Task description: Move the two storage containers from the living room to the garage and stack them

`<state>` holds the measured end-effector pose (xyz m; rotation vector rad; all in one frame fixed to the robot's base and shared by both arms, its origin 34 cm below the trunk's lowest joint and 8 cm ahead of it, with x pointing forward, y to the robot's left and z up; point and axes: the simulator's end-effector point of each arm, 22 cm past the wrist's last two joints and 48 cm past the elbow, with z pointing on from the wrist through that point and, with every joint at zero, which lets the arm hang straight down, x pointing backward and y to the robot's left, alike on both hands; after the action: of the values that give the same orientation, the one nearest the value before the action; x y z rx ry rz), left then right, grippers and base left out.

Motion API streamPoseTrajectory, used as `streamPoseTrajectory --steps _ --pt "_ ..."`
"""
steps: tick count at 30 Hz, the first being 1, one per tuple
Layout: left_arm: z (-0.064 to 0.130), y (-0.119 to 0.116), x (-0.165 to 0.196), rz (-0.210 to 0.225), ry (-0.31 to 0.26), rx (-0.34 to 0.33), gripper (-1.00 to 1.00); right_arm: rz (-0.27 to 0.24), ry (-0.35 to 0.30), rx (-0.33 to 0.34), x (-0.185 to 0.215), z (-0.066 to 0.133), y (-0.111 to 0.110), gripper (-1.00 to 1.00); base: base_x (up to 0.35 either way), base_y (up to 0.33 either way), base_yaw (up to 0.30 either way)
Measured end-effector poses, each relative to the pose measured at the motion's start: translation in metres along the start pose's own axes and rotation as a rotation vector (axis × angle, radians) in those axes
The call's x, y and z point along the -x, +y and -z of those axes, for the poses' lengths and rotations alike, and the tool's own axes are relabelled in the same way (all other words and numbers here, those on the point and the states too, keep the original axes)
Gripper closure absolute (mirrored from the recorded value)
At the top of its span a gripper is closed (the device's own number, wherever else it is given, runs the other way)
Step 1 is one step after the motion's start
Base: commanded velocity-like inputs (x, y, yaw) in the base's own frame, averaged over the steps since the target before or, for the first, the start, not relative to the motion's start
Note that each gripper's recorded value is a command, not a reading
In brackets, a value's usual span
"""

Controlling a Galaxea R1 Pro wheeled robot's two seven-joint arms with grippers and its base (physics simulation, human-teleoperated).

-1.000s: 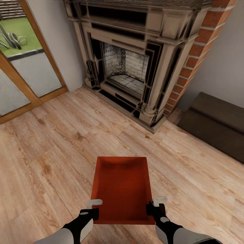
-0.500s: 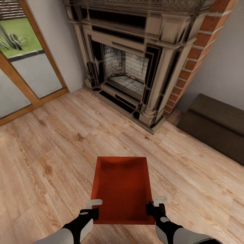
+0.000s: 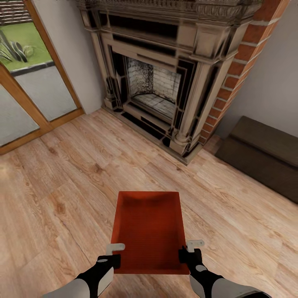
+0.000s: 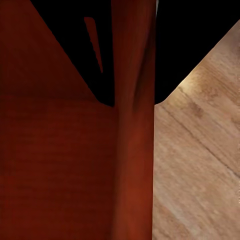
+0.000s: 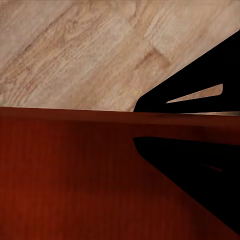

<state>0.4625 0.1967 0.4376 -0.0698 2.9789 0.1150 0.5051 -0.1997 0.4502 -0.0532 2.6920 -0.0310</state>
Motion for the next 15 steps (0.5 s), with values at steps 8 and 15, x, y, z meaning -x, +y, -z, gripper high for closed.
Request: streamPoseTrajectory --steps 8,15 --pt "0.012 0.001 0.001 0.001 0.0 0.0 1.0 0.001 0.0 0.0 0.005 0.011 0.0 1.0 0.0 0.0 0.0" --pt "0.022 0.002 0.002 0.0 0.0 0.0 1.0 0.0 0.0 0.0 0.009 0.02 -0.001 1.0 0.0 0.0 0.0"
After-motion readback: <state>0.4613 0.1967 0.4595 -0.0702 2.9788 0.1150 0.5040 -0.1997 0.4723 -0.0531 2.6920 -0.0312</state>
